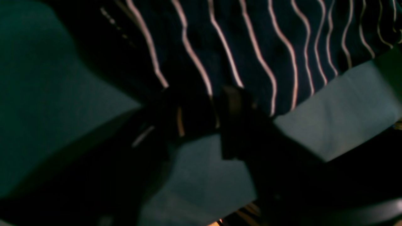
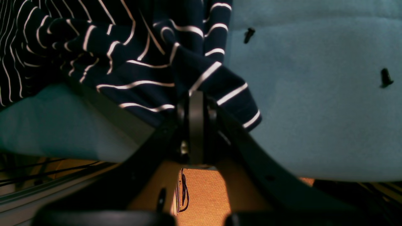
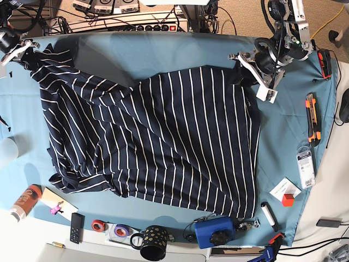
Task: Layout the t-shirt on the table in an organized manner, then fold the t-shirt properly
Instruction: 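Grasp the shirt edge with the left gripper and pull it outward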
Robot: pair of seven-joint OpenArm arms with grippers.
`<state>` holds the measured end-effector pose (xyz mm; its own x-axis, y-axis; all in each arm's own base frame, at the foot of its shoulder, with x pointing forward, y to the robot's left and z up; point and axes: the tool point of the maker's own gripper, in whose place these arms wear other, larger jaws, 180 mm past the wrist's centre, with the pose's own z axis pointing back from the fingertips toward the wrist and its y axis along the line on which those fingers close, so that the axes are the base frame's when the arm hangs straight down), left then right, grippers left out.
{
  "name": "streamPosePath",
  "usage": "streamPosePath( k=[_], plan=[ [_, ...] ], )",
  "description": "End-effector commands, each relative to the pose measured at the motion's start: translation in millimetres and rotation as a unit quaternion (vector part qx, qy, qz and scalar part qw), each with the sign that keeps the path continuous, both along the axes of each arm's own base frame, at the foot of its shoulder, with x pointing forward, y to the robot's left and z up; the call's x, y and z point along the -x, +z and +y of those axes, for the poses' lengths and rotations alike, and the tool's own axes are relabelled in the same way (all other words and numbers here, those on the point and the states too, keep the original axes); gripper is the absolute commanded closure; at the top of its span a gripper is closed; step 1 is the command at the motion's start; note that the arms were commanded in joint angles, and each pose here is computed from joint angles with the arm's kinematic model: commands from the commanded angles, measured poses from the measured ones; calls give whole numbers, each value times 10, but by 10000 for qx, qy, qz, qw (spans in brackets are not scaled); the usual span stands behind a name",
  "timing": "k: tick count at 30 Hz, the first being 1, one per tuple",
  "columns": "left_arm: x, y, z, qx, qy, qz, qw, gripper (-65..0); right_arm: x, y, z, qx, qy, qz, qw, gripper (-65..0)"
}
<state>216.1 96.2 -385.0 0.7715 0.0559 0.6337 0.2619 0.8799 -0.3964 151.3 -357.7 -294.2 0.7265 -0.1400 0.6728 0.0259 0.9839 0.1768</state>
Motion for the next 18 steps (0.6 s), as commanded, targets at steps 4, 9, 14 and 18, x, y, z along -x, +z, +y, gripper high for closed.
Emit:
streamPosePath(
  k=[4,9,14,18],
  plan=[
    [-52,90,-12,72,-1,-177,9998,-14,-57,124,-38,115,59,-178,9998,0],
    [-54,51,47,-156,-1,-155,9998,0,-57,123,-39,117,59,-176,9998,0],
    [-137,85,299,-349,311,-246,9986,0,-57,124,-39,118,60,-176,9998,0],
    [-204,167,633,-580,580,-439,9957,0,-58,125,-40,119,61,-178,9998,0]
  ],
)
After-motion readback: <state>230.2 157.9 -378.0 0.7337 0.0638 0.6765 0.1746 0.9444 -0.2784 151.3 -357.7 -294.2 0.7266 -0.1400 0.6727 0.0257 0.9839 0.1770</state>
